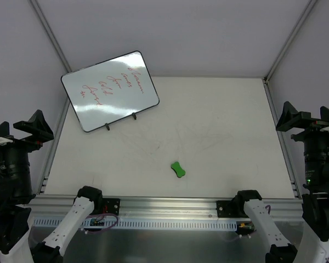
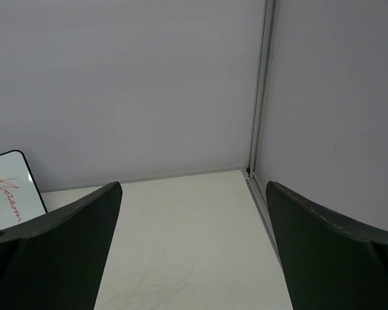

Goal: Erase the whiteboard

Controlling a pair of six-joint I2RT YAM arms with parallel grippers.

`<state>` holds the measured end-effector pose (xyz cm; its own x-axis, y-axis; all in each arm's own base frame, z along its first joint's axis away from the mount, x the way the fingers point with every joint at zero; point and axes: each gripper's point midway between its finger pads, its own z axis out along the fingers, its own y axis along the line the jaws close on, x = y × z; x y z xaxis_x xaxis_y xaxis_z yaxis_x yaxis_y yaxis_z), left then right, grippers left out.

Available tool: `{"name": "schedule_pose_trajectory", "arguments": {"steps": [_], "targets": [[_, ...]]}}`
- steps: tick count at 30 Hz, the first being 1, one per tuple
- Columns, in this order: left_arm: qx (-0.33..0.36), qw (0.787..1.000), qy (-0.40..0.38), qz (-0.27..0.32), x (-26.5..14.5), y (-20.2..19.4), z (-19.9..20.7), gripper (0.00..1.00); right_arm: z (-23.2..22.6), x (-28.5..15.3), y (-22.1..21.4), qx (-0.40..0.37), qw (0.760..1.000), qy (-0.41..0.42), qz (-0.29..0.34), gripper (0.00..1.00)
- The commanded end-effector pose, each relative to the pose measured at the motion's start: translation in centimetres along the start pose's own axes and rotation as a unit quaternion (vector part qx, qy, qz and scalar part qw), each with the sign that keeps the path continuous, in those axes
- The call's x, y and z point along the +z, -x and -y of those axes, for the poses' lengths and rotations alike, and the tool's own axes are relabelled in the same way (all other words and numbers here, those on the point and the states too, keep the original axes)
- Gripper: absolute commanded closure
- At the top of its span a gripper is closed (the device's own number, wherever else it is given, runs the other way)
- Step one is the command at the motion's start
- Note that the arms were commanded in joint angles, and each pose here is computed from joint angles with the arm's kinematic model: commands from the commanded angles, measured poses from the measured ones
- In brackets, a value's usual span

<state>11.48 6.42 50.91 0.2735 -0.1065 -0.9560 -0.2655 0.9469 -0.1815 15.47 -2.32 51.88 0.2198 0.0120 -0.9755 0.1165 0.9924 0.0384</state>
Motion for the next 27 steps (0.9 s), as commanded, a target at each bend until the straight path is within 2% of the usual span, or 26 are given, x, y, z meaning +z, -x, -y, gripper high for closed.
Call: {"name": "schedule_pose_trajectory", "arguments": {"steps": [1, 6, 10, 12, 16, 17, 18, 20, 22, 25, 27], "targets": [[0.007, 1.0, 0.004, -0.002, 0.3, -0.3, 0.0, 0.01, -1.0, 0.2, 1.4, 0.013, 0.999, 0.025, 0.028, 0.01], [-0.027, 0.999, 0.008, -0.043, 1.7, -3.4, 1.2, 0.01, -2.5, 1.4, -1.1, 0.069, 0.997, 0.045, -0.006, 0.01], [-0.031, 0.994, -0.009, -0.109, 3.6, -8.3, 3.5, 0.01, -4.1, 2.4, -5.8, 0.124, 0.988, 0.058, -0.066, 0.01], [-0.046, 0.986, -0.013, -0.162, 4.8, -12.3, 5.2, 0.01, -4.8, 3.0, -9.6, 0.128, 0.983, 0.066, -0.113, 0.01], [-0.072, 0.956, -0.031, -0.283, 6.5, -20.5, 9.1, 0.01, -6.0, 3.4, -16.4, 0.152, 0.966, 0.066, -0.196, 0.01], [-0.067, 0.94, -0.032, -0.332, 7.0, -23.8, 10.3, 0.01, -6.1, 3.4, -17.9, 0.152, 0.963, 0.065, -0.214, 0.01], [-0.088, 0.93, -0.018, -0.355, 7.3, -25.4, 10.9, 0.01, -6.2, 3.3, -20.5, 0.15, 0.956, 0.06, -0.244, 0.01], [-0.083, 0.909, 0.014, -0.407, 8.1, -29.7, 11.5, 0.01, -7.4, 2.5, -22.6, 0.157, 0.944, 0.091, -0.274, 0.01], [-0.074, 0.891, 0.054, -0.444, 9.0, -33.5, 11.9, 0.01, -7.7, 1.8, -25.1, 0.159, 0.935, 0.096, -0.303, 0.01], [-0.051, 0.878, 0.105, -0.464, 10.5, -37.3, 11.9, 0.01, -8.2, 0.8, -26.7, 0.162, 0.927, 0.108, -0.321, 0.01], [-0.039, 0.877, 0.133, -0.46, 11.4, -38.8, 11.4, 0.01, -8.2, 0.5, -27.1, 0.162, 0.926, 0.112, -0.322, 0.01]]}}
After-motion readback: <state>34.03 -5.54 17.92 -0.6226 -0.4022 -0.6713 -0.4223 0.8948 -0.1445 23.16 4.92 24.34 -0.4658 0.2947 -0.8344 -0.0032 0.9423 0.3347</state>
